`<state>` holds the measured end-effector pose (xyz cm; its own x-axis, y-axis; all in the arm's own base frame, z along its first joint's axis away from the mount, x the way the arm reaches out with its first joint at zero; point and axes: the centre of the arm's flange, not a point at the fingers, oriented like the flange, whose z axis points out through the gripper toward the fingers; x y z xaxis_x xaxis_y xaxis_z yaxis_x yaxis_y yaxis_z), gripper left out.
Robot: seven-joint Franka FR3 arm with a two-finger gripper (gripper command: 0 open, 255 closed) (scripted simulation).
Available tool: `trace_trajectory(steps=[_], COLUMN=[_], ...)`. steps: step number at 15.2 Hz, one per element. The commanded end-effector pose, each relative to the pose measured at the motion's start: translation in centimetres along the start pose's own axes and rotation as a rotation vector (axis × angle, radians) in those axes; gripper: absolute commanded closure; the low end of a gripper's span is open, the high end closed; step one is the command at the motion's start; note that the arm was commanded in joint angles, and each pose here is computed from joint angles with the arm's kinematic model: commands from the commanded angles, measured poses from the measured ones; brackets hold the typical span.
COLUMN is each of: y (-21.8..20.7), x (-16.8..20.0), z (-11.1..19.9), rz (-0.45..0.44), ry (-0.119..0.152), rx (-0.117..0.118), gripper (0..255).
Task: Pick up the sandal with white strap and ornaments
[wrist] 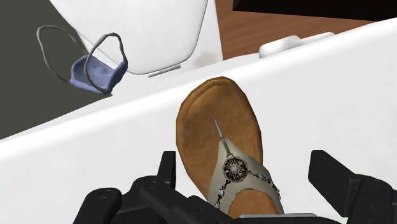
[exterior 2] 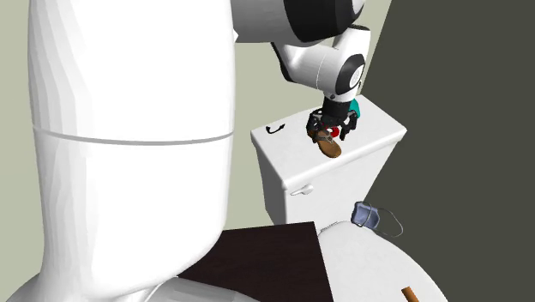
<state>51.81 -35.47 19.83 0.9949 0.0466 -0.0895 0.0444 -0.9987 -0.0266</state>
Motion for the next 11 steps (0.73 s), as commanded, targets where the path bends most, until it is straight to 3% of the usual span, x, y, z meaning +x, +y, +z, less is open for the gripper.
trace_trajectory(steps=[1,11], y=[0.03,-0.01], x=[0.04,0.03], z=[0.22,-0.34], rz=[0.0,0.0], ry=[0.0,0.0], rx=[0.0,0.0], gripper=[255,255])
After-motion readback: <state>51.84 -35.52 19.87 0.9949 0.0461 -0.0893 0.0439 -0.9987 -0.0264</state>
